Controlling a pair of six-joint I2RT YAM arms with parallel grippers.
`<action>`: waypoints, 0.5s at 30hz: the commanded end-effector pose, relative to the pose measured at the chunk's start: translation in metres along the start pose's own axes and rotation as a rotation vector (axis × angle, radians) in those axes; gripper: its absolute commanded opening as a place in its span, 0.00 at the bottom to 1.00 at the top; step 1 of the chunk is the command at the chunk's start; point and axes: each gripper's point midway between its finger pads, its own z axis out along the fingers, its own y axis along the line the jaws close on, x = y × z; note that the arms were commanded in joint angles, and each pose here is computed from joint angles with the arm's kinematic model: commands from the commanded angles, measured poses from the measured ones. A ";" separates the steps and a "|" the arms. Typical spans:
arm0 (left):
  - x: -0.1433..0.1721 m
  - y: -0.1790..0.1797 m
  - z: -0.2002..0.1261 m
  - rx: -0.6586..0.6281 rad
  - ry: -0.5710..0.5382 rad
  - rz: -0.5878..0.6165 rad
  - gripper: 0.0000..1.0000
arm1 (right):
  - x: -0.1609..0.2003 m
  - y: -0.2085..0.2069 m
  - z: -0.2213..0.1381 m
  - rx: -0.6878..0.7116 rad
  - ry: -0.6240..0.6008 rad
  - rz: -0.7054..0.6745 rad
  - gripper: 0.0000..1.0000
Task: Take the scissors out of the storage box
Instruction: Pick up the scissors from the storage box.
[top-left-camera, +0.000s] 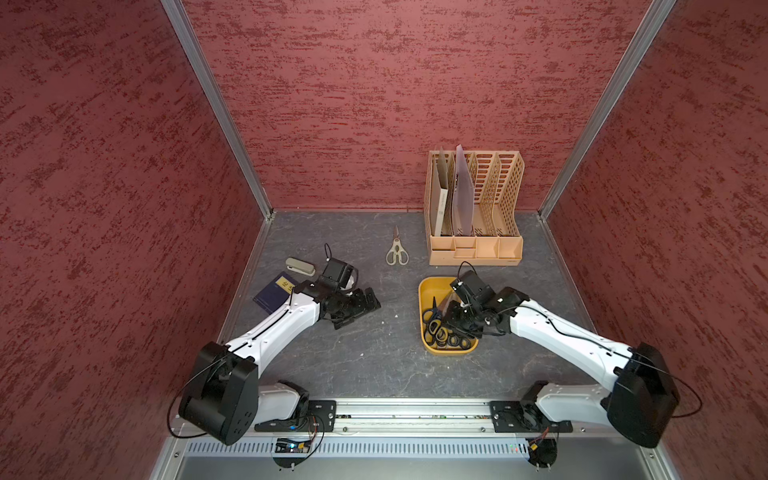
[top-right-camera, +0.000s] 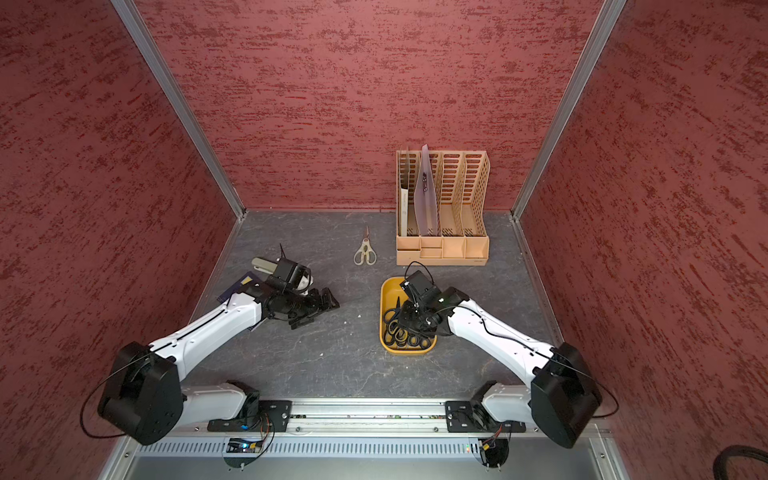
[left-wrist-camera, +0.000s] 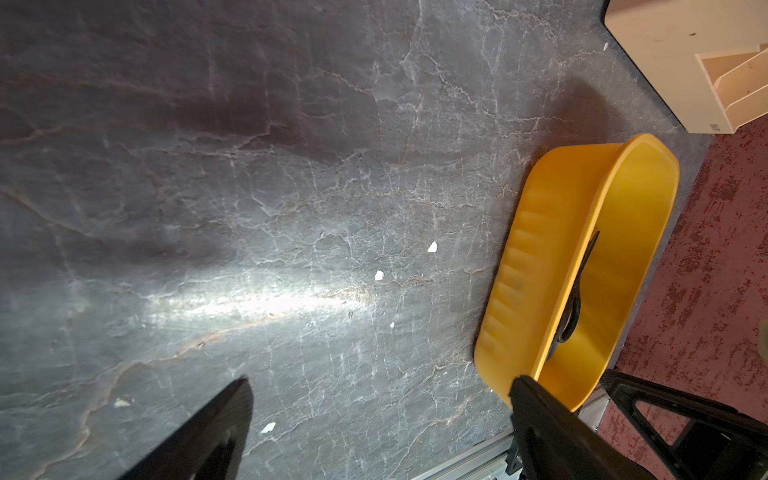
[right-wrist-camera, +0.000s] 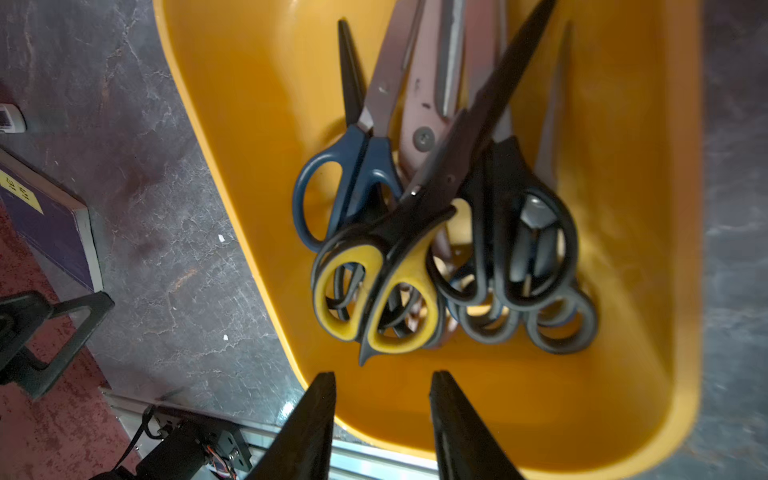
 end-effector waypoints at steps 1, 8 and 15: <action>0.006 0.008 -0.003 -0.020 -0.012 -0.017 1.00 | -0.009 0.012 0.012 -0.032 -0.060 0.055 0.42; 0.011 0.016 -0.010 -0.037 -0.032 -0.018 1.00 | -0.006 0.003 0.030 0.015 -0.047 0.100 0.41; 0.008 0.016 -0.010 -0.041 -0.039 -0.018 1.00 | -0.005 0.000 0.043 0.033 -0.037 0.115 0.36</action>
